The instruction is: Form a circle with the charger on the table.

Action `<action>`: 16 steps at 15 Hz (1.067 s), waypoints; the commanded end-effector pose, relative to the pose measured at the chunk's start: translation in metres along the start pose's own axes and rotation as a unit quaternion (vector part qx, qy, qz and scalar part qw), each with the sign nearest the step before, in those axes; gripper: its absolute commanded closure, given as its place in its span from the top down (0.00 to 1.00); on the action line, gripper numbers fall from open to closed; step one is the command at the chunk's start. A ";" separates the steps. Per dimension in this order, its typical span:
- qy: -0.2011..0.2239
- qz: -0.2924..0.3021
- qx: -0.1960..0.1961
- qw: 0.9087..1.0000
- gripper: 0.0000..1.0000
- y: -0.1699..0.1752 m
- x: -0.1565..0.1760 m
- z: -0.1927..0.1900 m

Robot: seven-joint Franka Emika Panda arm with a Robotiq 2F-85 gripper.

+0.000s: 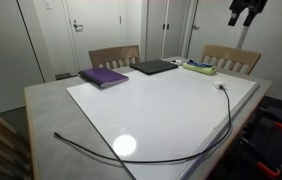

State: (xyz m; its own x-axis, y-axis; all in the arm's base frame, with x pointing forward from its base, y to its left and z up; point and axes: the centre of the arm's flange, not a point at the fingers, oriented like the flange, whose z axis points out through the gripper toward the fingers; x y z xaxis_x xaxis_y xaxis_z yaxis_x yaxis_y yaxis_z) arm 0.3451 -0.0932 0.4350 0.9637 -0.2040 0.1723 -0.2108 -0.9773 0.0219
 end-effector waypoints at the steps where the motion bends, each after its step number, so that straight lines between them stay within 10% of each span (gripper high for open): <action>1: 0.000 0.000 0.000 1.000 1.00 0.000 0.000 0.000; 16: -0.027 -0.002 0.001 1.000 1.00 0.011 0.022 0.047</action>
State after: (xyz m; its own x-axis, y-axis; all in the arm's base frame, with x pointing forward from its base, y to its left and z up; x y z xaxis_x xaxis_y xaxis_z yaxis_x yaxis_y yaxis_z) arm 0.3541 -0.0988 0.4110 0.9696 -0.2083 0.1281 -0.2125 -0.9769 0.0200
